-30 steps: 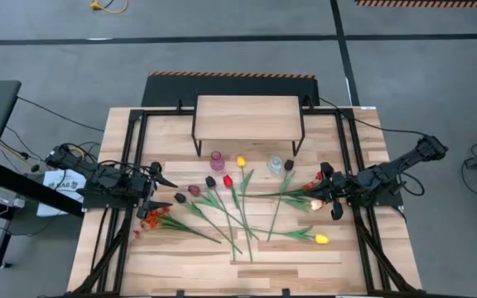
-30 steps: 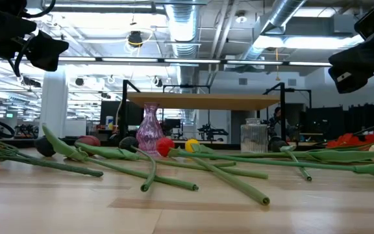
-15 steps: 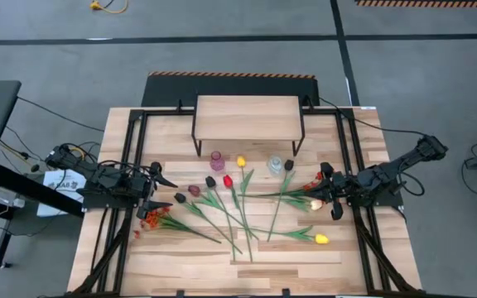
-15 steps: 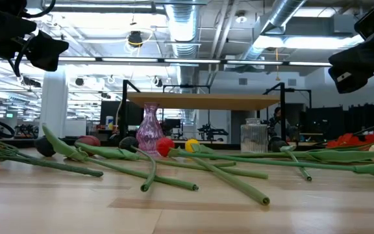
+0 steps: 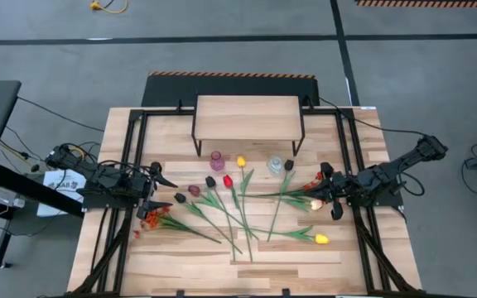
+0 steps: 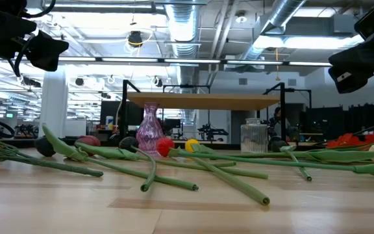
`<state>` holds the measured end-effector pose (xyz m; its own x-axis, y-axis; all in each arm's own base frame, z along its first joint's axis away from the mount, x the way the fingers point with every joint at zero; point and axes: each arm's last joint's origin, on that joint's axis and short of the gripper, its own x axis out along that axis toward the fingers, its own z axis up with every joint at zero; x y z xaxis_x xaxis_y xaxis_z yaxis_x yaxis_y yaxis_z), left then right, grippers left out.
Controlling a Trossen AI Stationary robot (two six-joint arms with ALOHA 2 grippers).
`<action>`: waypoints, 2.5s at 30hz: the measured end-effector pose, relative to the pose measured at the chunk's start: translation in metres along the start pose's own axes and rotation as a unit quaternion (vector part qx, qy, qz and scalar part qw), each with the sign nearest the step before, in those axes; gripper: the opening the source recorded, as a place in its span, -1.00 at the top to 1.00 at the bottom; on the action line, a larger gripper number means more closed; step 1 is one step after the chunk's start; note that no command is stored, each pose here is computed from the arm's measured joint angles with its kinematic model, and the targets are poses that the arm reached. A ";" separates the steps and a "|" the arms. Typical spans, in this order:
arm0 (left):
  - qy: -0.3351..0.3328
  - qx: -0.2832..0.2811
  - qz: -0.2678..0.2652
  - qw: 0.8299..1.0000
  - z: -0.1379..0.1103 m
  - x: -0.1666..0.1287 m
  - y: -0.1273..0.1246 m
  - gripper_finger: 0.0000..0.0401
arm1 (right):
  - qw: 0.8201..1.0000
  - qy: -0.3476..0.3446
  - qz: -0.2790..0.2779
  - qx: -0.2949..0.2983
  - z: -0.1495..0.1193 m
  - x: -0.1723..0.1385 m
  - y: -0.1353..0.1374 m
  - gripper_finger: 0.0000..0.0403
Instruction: Pick and place flowers into a vace then onto a shelf
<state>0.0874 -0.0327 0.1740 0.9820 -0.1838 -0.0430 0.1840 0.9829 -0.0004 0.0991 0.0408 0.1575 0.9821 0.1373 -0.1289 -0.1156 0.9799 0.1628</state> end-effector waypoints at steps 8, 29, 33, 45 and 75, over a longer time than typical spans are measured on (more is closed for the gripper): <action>0.000 0.000 0.000 1.000 0.000 0.000 0.000 -0.37 | 1.000 0.000 0.000 0.000 0.000 0.000 0.000 1.00; 0.000 0.000 0.000 1.000 0.000 0.000 0.000 -0.37 | 1.000 0.000 0.000 0.000 0.000 0.000 0.000 1.00; 0.000 0.000 0.000 1.000 0.000 0.000 0.000 -0.37 | 1.000 0.000 0.000 0.000 0.000 0.000 0.000 1.00; 0.000 0.000 0.000 1.000 0.000 0.000 0.000 -0.37 | 1.000 -0.007 -0.001 -0.001 0.001 0.000 0.000 1.00; 0.000 0.050 0.000 0.999 0.000 0.000 0.000 -0.37 | 0.995 -0.095 -0.016 -0.005 0.020 0.009 0.002 0.87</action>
<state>0.0874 -0.0327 0.1740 0.9822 -0.1832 -0.0427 0.1866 0.9774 0.0994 0.1109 0.0414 0.1763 0.9956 0.0762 0.0543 -0.0837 0.9850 0.1510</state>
